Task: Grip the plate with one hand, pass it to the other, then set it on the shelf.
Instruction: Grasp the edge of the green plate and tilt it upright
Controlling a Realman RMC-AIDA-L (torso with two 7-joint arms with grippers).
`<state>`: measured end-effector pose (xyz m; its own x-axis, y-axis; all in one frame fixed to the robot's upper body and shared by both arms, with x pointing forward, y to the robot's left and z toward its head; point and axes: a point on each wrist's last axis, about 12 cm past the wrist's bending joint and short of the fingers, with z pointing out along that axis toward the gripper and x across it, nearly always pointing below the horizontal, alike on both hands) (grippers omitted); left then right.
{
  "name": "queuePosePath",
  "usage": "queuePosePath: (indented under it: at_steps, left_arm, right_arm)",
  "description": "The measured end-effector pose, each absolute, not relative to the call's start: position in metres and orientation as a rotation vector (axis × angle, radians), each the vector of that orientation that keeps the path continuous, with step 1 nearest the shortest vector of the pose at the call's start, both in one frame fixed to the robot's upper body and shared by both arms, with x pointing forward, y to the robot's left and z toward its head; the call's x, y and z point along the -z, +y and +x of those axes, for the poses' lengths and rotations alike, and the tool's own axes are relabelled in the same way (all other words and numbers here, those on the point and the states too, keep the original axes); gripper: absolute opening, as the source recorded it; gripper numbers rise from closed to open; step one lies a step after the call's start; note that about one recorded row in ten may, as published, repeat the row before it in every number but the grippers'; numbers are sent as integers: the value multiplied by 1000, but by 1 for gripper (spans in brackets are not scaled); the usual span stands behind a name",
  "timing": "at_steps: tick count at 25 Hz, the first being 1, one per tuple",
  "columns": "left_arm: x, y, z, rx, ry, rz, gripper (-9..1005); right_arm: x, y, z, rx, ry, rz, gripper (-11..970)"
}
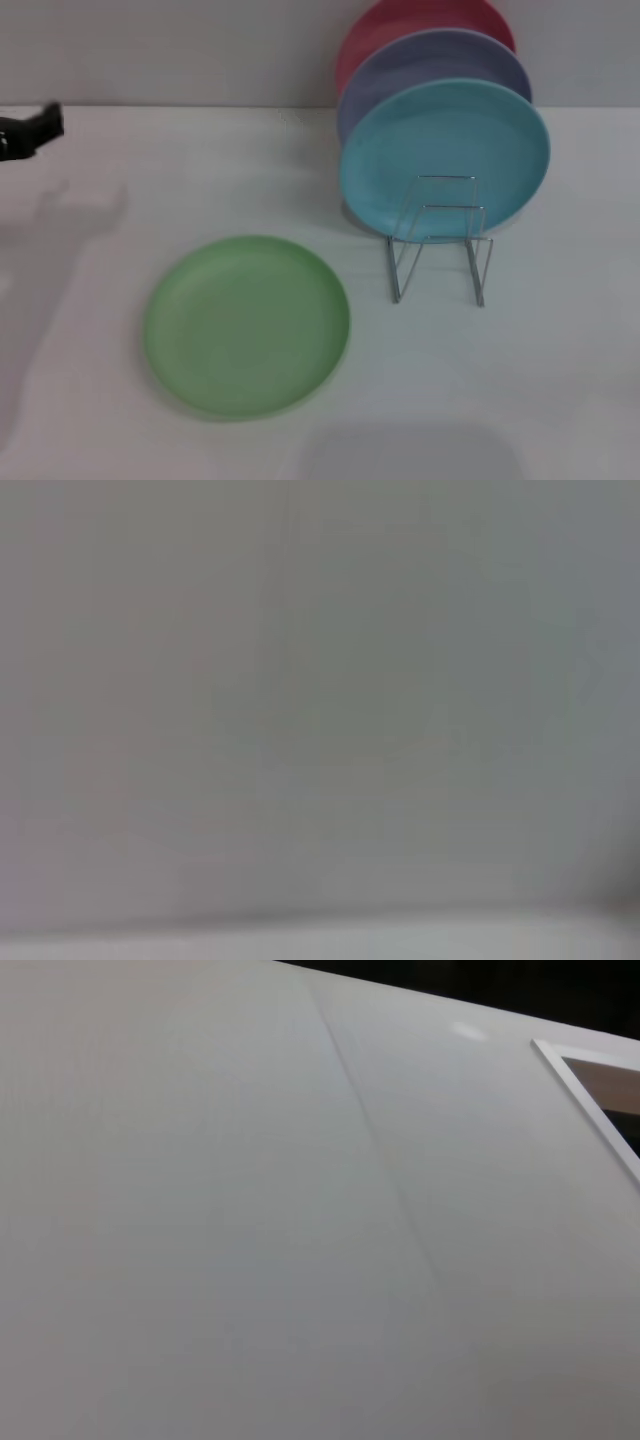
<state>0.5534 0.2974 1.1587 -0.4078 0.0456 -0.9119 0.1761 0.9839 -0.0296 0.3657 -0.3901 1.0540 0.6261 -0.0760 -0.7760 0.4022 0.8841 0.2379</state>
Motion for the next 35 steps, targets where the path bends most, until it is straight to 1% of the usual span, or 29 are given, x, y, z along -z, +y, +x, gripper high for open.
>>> queuePosePath:
  at_steps: [4, 5, 6, 7, 8, 10, 16, 19, 29, 35]
  left_arm:
    - [-1169, 290, 553, 228, 2164, 244, 797]
    - [-1169, 290, 553, 228, 2164, 244, 796]
    - [-1169, 289, 552, 236, 2189, 269, 796]
    - [-1166, 288, 549, 260, 2258, 325, 795]
    - [-1166, 288, 549, 260, 2258, 325, 795]
    - [-1159, 284, 543, 295, 2343, 382, 794]
    - [-1150, 281, 536, 325, 2402, 412, 791]
    - [-1138, 274, 533, 348, 2453, 446, 790]
    - [-1123, 263, 536, 365, 2495, 527, 786]
    - [-1117, 265, 539, 362, 2503, 509, 783]
  right_arm:
    - [-1054, -389, 368, 279, 854, 414, 835]
    - [-1054, -389, 368, 279, 854, 414, 835]
    - [-1054, -389, 368, 278, 856, 412, 835]
    - [-1053, -388, 368, 273, 862, 409, 835]
    - [-1053, -388, 368, 273, 862, 409, 835]
    - [-1052, -388, 366, 269, 875, 404, 835]
    - [-1052, -386, 366, 263, 878, 396, 835]
    - [-1052, -385, 366, 256, 881, 390, 835]
    - [-1052, -384, 370, 245, 885, 387, 835]
    - [-1052, -384, 369, 247, 887, 387, 835]
